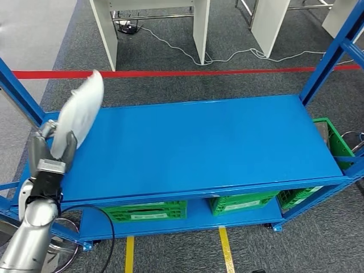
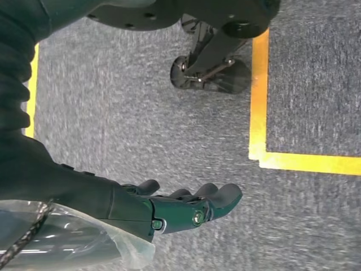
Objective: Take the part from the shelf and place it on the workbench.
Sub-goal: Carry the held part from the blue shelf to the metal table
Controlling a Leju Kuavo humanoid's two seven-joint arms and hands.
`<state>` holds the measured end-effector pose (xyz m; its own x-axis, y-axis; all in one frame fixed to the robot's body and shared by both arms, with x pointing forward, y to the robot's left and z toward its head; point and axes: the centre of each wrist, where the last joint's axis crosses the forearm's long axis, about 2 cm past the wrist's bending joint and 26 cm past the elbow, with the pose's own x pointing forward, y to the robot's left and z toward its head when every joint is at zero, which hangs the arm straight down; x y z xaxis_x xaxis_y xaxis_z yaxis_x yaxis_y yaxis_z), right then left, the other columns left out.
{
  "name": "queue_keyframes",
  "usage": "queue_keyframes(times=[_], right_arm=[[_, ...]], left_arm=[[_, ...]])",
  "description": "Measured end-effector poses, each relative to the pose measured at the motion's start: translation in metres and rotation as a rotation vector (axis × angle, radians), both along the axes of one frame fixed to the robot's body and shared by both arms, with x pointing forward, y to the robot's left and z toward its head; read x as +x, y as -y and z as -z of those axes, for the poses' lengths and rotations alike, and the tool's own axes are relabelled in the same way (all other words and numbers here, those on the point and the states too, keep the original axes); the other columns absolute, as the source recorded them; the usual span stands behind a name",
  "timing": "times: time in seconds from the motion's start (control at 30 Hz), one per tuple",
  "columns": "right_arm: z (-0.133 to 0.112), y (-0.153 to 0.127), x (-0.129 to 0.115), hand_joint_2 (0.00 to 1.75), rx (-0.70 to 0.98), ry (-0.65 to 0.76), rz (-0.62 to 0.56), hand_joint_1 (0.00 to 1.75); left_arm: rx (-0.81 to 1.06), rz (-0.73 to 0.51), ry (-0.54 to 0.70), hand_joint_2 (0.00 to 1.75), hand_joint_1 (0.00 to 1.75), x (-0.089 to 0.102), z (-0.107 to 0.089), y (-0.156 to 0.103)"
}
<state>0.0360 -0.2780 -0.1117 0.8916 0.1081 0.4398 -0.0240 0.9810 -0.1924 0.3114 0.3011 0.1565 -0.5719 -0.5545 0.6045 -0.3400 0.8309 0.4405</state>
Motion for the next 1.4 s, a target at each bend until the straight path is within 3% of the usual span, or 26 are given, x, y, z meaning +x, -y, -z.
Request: queue_keyframes(times=[0.23,0.5,1.4], right_arm=[[0.000,-0.003,0.001,1.75,-0.010,0.000,-0.012,0.00],[-0.001,-0.010,0.001,1.75,-0.009,0.000,-0.016,0.00],[-0.001,-0.012,0.002,1.75,-0.011,0.002,-0.020,0.00]], left_arm=[[-0.168,-0.042,0.199,1.75,1.75,0.010,-0.045,0.027],[-0.248,-0.120,0.365,1.75,1.75,-0.001,-0.066,0.041],[-0.260,-0.169,0.402,1.75,1.75,-0.012,-0.065,0.030]])
